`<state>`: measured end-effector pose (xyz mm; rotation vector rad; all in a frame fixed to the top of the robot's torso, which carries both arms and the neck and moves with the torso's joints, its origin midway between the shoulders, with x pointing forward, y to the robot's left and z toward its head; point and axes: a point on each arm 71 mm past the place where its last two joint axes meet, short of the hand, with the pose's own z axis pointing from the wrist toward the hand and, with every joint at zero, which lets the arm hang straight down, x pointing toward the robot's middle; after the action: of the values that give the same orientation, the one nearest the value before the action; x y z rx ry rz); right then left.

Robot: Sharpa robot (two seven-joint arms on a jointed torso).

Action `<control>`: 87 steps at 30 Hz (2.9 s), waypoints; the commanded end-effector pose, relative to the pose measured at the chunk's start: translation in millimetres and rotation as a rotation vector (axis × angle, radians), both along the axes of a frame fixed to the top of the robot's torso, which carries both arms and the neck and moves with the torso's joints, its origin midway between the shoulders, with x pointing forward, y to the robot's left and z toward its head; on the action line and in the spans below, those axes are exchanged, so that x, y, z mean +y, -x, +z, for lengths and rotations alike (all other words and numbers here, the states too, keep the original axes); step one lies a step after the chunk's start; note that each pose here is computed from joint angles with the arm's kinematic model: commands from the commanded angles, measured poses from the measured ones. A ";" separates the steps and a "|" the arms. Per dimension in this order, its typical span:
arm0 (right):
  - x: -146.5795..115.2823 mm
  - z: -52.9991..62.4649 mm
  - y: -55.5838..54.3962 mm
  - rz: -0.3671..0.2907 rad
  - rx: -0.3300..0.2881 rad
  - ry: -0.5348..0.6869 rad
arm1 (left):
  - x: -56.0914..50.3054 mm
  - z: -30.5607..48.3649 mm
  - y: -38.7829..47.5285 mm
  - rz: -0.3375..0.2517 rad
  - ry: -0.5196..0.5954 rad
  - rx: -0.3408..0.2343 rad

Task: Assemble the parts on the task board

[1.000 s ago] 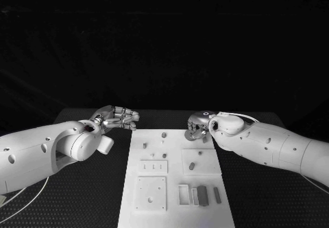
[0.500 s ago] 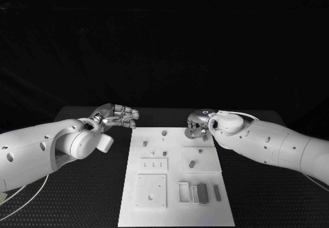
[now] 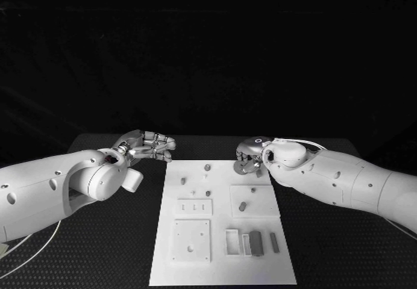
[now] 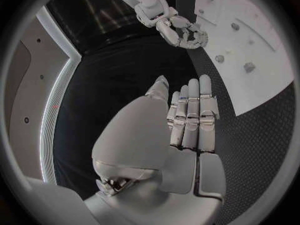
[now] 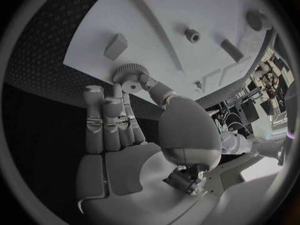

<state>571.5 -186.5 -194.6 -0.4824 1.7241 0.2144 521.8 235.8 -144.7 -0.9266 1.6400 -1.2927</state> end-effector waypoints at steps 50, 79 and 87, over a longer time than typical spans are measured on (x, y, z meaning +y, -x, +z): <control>45.1 11.0 39.4 0.122 -0.173 -0.043 | 0.5 2.3 -0.6 -0.008 0.000 -0.015; 118.8 0.6 48.7 0.209 -0.174 -0.061 | -4.7 2.1 -1.2 -0.020 0.002 -0.012; 121.6 -4.6 46.0 0.205 -0.164 -0.047 | -4.7 2.0 -1.4 -0.021 0.002 -0.012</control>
<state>525.5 -65.0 -197.2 -0.6098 1.5045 0.3647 523.4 233.0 -144.8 -0.9186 1.6418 -1.2928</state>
